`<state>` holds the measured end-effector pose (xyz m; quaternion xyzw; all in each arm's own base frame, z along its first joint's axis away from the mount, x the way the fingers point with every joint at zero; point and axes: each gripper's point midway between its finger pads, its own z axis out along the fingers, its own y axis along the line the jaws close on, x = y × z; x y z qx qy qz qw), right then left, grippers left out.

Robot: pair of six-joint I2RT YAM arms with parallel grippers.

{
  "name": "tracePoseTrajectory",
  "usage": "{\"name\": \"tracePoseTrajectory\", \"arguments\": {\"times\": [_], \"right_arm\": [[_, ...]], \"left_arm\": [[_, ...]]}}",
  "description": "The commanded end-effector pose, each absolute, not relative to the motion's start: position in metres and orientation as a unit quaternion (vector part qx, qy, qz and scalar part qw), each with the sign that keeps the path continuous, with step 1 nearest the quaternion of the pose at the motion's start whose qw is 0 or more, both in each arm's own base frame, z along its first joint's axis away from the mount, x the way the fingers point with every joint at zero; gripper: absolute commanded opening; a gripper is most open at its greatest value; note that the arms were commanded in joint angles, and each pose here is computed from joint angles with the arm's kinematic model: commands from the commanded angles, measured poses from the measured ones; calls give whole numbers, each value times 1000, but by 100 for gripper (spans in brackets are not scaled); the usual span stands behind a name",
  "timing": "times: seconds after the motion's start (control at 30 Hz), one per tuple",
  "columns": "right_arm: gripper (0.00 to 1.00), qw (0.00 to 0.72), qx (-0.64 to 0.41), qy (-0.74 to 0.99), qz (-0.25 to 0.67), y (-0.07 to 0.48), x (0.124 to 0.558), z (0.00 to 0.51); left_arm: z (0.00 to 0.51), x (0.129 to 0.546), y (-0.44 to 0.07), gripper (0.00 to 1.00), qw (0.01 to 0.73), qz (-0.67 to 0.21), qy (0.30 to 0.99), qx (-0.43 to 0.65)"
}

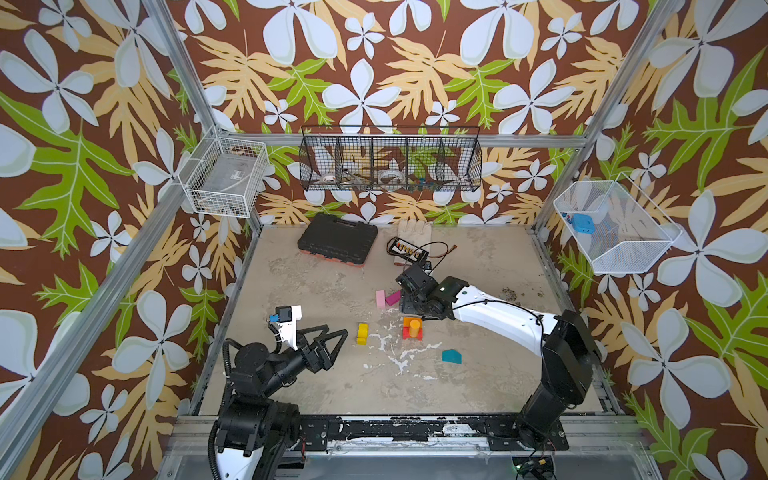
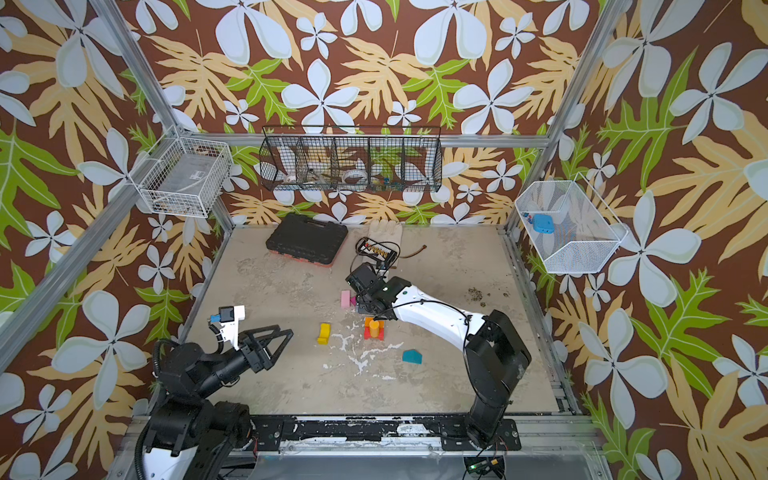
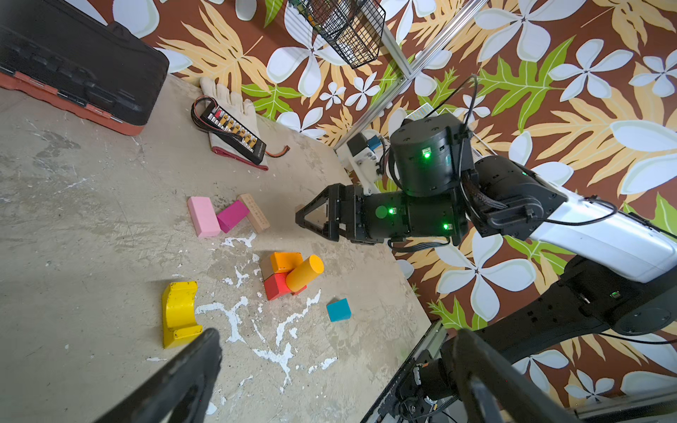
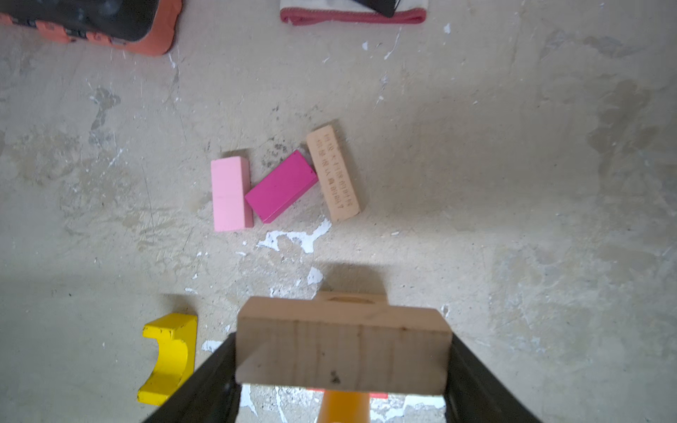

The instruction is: Build the wood block tower

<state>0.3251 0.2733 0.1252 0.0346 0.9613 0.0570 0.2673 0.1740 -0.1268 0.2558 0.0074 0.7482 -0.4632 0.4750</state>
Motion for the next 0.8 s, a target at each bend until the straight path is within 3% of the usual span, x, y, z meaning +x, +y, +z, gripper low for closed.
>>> {"name": "tracePoseTrajectory", "arguments": {"times": [0.0,0.77], "right_arm": [[78,258,31,965,32,272,319,117],[82,216,16,976,9,273,308,77]], "left_arm": [[259,173,-128,100,480,-465,744,15],[260,173,-128,100,480,-466,743,16]]}}
